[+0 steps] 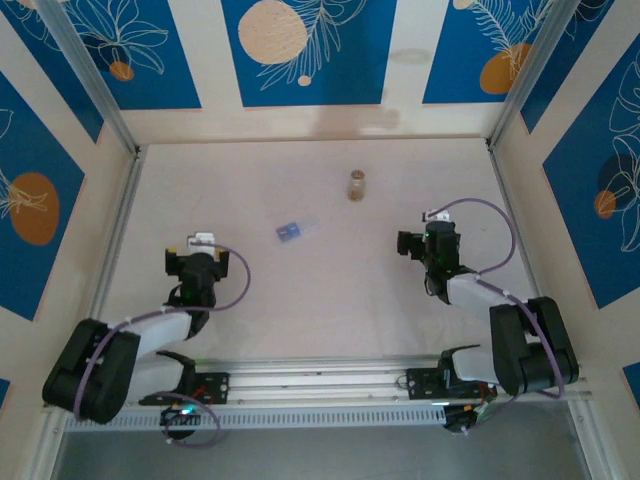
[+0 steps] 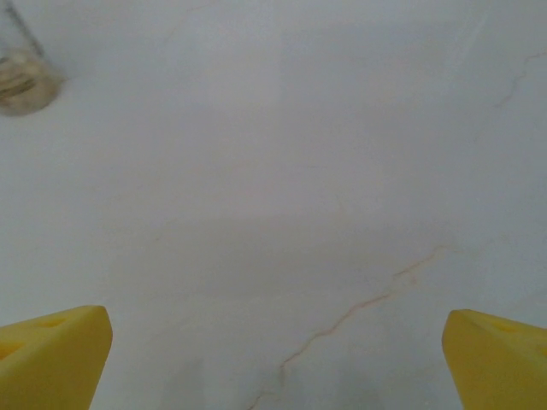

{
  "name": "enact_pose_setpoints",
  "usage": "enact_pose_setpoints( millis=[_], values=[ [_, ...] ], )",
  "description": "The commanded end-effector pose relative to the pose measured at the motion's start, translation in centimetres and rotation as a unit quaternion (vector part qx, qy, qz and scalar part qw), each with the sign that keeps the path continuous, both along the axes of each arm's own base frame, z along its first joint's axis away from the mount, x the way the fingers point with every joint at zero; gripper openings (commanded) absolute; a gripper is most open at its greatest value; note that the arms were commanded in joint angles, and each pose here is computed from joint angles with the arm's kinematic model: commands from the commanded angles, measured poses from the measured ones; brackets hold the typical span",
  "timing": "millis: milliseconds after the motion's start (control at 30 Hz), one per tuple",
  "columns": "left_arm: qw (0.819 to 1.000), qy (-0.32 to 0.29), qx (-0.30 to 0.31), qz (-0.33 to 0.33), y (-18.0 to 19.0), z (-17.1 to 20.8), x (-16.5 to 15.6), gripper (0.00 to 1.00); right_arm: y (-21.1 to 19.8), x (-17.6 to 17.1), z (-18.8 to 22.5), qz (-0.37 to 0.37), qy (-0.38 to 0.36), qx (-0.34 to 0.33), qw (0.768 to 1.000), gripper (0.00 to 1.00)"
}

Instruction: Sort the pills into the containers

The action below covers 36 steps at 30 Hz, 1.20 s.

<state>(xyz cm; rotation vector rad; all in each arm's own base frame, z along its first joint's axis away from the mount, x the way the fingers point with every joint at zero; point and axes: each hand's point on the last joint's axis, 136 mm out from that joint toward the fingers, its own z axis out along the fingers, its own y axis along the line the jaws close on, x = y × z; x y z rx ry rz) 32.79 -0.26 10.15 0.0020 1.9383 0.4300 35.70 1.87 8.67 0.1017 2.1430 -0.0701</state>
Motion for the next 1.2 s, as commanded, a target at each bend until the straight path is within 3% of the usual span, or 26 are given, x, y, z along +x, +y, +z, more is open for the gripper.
enact_pose_setpoints(
  millis=[0, 167, 267, 333, 500, 567, 667, 767, 933, 1000, 1167],
  values=[
    [0.997, -0.053, -0.038, -0.036, -1.1, 2.5, 3.0, 0.99, -0.6, 1.8, 2.3, -0.013, -0.057, 0.029, 0.998, 0.99],
    [0.992, -0.072, -0.055, -0.091, -1.8, 1.8, 4.6, 0.99, -1.2, 2.9, 2.4, -0.018, -0.065, 0.036, 0.997, 0.99],
    [0.984, -0.125, -0.081, -0.095, -0.8, 0.9, 4.3, 1.0, -1.4, 3.4, 2.3, -0.017, -0.065, 0.033, 0.997, 0.99],
    [0.986, -0.109, -0.096, -0.078, -0.1, 0.4, 3.7, 0.99, -1.6, 3.5, 2.3, -0.017, -0.064, 0.034, 0.997, 0.99],
    [0.991, -0.028, -0.098, -0.086, -0.6, -1.0, 6.7, 1.0, -1.8, 3.4, 2.4, -0.006, -0.093, 0.033, 0.995, 0.99],
    [0.991, -0.033, -0.099, -0.079, -0.4, -0.9, 6.6, 1.0, -2.2, 3.5, 2.2, -0.006, -0.128, 0.046, 0.991, 0.99],
    [0.992, -0.035, -0.093, -0.073, -0.2, -0.8, 6.5, 1.0, -0.9, 3.0, 1.8, 0.033, -0.122, 0.041, 0.991, 0.99],
    [0.991, -0.033, -0.082, -0.101, -1.5, -0.8, 6.6, 1.0, 0.5, 2.7, 1.6, 0.072, -0.161, 0.031, 0.984, 0.99],
    [0.99, -0.031, -0.083, -0.106, -1.6, -0.8, 6.5, 1.0, 1.3, 3.7, 0.9, 0.1, -0.107, 0.046, 0.988, 0.99],
    [0.99, -0.031, -0.083, -0.106, -1.6, -0.8, 6.6, 1.0, 0.9, 3.7, 0.7, 0.115, -0.095, 0.09, 0.985, 0.99],
    [0.99, -0.03, -0.084, -0.107, -1.7, -0.8, 6.6, 1.0, 1.2, 3.9, 0.7, 0.114, -0.091, 0.076, 0.986, 0.99]
  ],
)
